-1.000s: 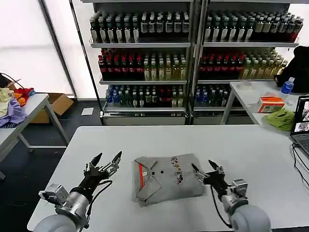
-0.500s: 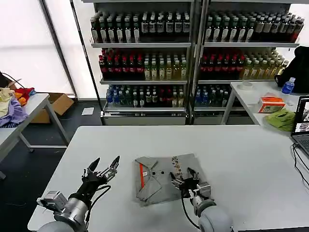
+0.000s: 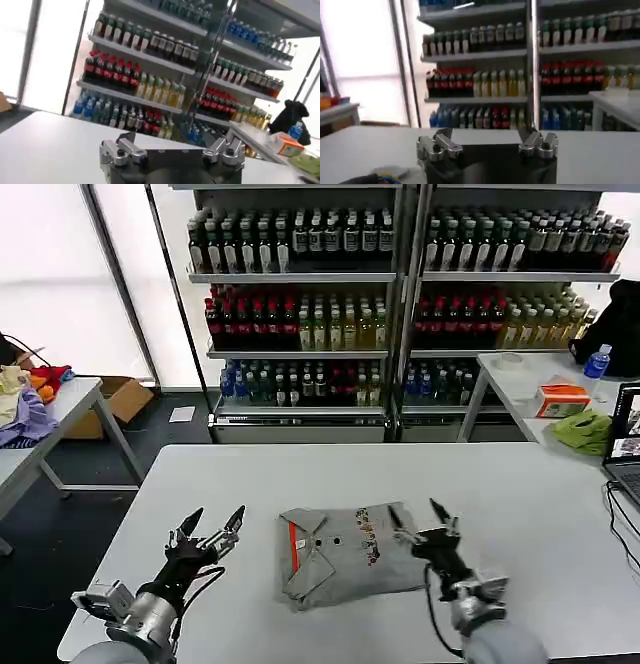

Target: Fold and organize the clothes.

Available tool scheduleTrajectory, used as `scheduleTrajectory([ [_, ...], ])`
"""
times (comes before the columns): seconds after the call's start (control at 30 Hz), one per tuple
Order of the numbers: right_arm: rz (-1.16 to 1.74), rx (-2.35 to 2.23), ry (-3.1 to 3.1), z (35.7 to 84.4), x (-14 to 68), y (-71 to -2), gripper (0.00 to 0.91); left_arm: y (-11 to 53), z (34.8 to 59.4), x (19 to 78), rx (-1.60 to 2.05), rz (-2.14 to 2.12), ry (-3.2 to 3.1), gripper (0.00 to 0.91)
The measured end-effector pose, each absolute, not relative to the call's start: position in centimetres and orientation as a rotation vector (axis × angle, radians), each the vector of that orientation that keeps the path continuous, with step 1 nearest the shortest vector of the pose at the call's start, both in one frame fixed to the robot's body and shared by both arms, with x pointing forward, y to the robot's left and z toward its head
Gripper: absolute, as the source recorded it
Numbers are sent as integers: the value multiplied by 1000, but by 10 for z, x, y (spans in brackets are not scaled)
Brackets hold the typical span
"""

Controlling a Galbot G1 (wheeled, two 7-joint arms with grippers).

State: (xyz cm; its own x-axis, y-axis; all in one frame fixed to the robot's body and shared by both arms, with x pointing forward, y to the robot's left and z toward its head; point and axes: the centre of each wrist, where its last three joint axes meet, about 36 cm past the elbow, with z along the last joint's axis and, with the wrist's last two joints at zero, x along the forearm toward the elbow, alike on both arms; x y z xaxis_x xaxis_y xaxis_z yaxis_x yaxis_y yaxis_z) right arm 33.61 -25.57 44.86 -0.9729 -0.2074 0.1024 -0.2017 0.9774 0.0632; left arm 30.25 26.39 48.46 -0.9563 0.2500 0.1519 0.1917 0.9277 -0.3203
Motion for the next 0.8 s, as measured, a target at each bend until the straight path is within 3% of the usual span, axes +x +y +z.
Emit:
scheduleTrajectory([
  [0.3, -57, 152, -3155, 452, 304, -326, 907, 285, 485, 304, -343, 403, -2972, 907],
  [0.8, 3, 64, -3201, 440, 280, -365, 907, 317, 489, 305, -383, 236, -3113, 907],
])
